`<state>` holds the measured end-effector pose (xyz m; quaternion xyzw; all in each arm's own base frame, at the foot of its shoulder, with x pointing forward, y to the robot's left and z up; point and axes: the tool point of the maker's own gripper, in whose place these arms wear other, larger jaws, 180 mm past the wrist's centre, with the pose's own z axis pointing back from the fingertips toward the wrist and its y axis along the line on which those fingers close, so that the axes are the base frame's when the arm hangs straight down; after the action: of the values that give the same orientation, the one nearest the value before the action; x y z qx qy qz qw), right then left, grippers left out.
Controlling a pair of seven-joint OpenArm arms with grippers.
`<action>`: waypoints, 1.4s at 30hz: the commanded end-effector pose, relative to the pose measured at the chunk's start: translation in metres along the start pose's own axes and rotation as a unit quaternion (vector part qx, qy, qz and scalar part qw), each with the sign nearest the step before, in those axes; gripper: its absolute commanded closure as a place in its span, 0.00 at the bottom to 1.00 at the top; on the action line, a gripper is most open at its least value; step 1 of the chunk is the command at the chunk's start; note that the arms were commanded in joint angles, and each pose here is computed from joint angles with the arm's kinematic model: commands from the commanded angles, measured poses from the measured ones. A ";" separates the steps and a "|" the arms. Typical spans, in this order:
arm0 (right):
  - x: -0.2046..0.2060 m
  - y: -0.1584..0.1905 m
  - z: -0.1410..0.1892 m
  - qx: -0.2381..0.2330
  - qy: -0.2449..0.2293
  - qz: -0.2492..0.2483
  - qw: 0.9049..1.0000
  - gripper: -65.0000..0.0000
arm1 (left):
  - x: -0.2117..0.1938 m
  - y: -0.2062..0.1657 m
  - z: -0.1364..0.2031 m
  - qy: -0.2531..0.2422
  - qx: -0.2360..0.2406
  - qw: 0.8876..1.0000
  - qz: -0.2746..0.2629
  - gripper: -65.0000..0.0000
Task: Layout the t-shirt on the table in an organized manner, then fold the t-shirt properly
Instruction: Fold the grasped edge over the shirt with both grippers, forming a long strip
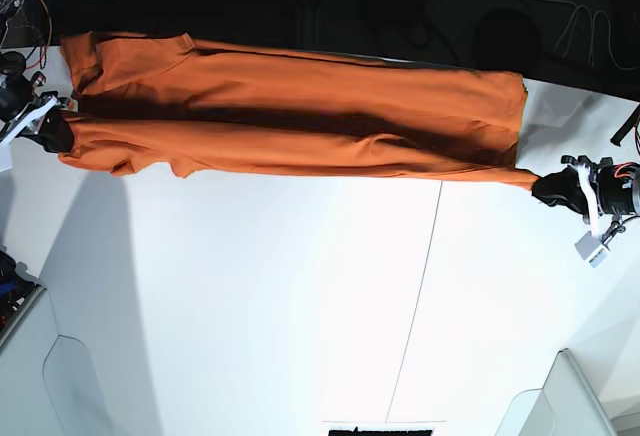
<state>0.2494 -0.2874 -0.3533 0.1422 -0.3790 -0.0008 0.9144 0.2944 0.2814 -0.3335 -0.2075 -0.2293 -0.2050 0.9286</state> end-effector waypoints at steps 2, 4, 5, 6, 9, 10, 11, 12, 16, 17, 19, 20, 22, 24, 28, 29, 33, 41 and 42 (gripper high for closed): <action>0.007 0.001 0.009 0.002 -0.012 0.016 1.000 1.00 | 0.002 0.001 0.009 -0.007 0.000 1.000 -0.001 1.00; -0.002 0.001 0.011 0.001 -0.002 0.015 1.000 1.00 | -0.009 -0.003 0.005 0.002 -0.010 1.000 0.009 1.00; -0.007 0.000 0.012 -0.002 0.006 0.015 1.000 1.00 | -0.014 -0.005 0.003 0.005 -0.015 1.000 0.014 1.00; -0.011 -0.001 0.013 -0.004 0.011 0.015 1.000 1.00 | -0.020 -0.008 0.001 0.010 -0.019 1.000 0.019 1.00; -0.017 -0.005 0.014 -0.015 0.023 0.019 0.999 0.90 | -0.033 -0.013 -0.005 0.016 -0.028 0.999 0.030 1.00; -0.016 -0.006 0.014 -0.017 0.022 0.021 0.999 0.74 | -0.033 -0.014 -0.007 0.012 -0.031 0.999 0.033 0.97; -0.014 -0.006 0.014 -0.018 0.018 0.022 0.999 0.61 | -0.034 -0.016 -0.008 0.011 -0.033 0.999 0.034 0.90; -0.009 -0.007 0.014 -0.020 0.010 0.022 0.999 0.53 | -0.033 -0.017 -0.010 0.007 -0.035 0.999 0.035 0.83; 0.020 -0.014 0.020 -0.031 -0.034 0.020 0.999 0.51 | -0.032 -0.022 -0.017 0.001 -0.043 0.998 0.038 0.76; 0.030 -0.014 0.024 -0.032 -0.047 0.023 0.998 0.51 | -0.033 -0.023 -0.018 0.002 -0.043 0.998 0.038 0.76; 0.042 -0.009 0.030 -0.032 -0.059 0.037 0.997 0.53 | -0.033 -0.023 -0.018 0.002 -0.043 0.998 0.038 0.76; 0.046 -0.002 0.032 -0.027 -0.059 0.046 0.997 0.58 | -0.033 -0.023 -0.018 0.002 -0.043 0.998 0.038 0.76; 0.045 0.014 0.034 -0.008 -0.046 0.059 0.997 0.76 | -0.033 -0.022 -0.018 0.003 -0.041 0.998 0.037 0.76; 0.038 0.030 0.036 0.009 -0.034 0.075 0.997 0.99 | -0.034 -0.022 -0.018 0.004 -0.041 0.998 0.037 0.76; 0.006 0.054 0.042 0.027 0.005 0.093 0.995 1.00 | -0.035 -0.021 -0.018 0.008 -0.037 0.999 0.034 0.76; -0.003 0.057 0.044 0.031 0.017 0.092 0.995 1.00 | -0.035 -0.020 -0.018 0.008 -0.036 0.999 0.034 0.76; -0.033 0.058 0.049 0.036 0.051 0.083 0.995 1.00 | -0.035 -0.021 -0.018 0.006 -0.037 0.999 0.034 0.76; -0.080 0.035 0.014 0.024 0.115 0.056 0.992 1.00 | -0.031 -0.032 -0.034 -0.011 -0.050 0.998 0.037 0.76; -0.084 0.036 0.005 0.029 0.122 0.055 0.991 1.00 | -0.033 -0.033 -0.038 -0.008 -0.049 0.998 0.035 0.76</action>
<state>0.1715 -0.2411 -0.4104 0.1508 -0.2495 0.0706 0.9539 0.2546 0.2385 -0.3849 -0.2681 -0.1993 -0.1776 0.9257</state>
